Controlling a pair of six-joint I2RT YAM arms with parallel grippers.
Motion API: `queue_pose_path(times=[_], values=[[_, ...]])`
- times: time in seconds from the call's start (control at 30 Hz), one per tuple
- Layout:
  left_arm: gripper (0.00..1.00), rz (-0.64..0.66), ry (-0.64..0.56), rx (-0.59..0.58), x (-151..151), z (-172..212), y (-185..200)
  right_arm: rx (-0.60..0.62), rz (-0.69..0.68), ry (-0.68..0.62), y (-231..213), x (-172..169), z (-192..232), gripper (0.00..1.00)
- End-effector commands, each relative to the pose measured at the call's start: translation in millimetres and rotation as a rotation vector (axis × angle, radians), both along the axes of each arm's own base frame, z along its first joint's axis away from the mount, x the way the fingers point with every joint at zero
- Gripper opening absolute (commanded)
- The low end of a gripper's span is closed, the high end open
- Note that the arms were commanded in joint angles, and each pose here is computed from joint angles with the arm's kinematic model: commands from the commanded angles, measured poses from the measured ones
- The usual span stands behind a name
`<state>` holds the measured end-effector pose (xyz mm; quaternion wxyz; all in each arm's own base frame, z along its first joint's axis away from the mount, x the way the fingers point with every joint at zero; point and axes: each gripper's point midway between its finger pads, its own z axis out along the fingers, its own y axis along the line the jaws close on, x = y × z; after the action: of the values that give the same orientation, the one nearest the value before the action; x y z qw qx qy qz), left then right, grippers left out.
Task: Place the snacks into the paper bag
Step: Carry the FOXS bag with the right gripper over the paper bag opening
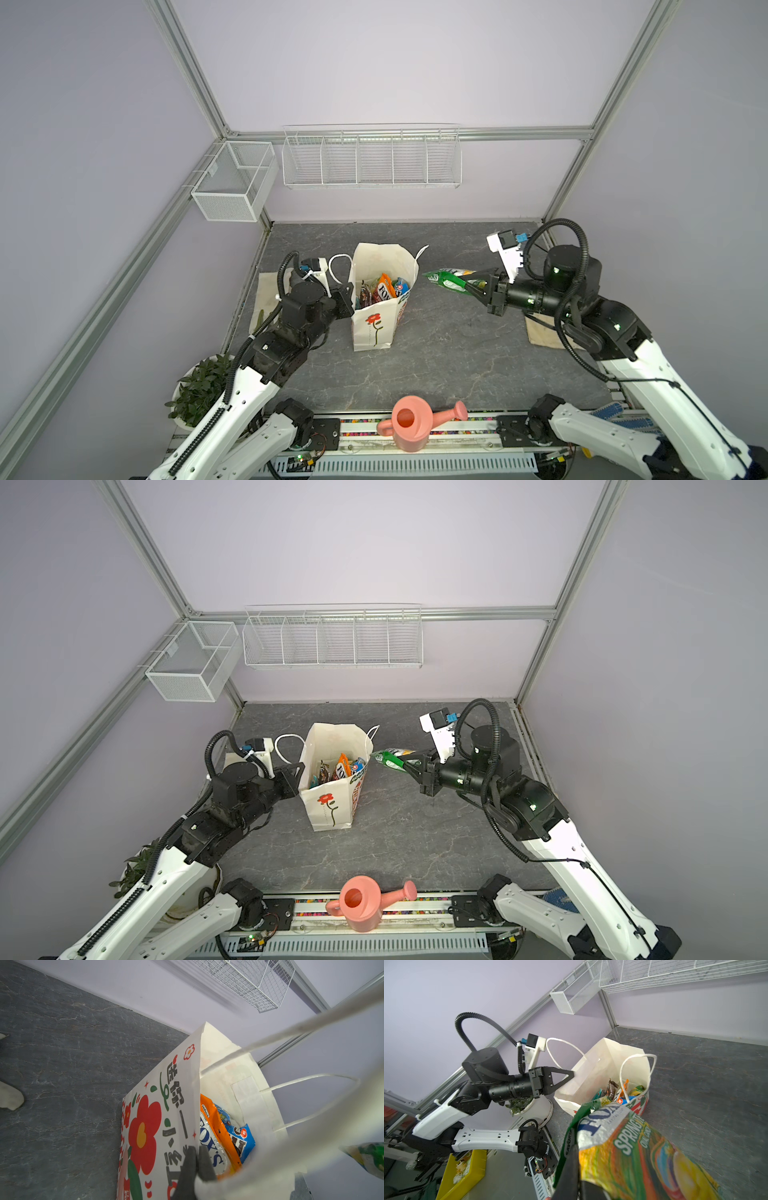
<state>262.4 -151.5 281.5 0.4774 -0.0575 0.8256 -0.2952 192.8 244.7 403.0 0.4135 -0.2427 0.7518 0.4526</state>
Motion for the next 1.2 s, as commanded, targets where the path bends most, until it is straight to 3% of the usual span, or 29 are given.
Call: queue_pose_path(times=[0.0, 0.7, 1.17], values=[[0.00, 0.000, -0.013, -0.014, -1, 2, 1, 0.066, 0.079, -0.115, 13, -9, 35, 0.07], [0.00, 0.050, -0.005, -0.017, 2, -2, 10, 0.129, 0.289, -0.155, 79, -27, 68, 0.07], [0.00, 0.044, -0.002, -0.031, 2, -4, 8, 0.155, 0.323, -0.148, 114, -16, 76, 0.07]])
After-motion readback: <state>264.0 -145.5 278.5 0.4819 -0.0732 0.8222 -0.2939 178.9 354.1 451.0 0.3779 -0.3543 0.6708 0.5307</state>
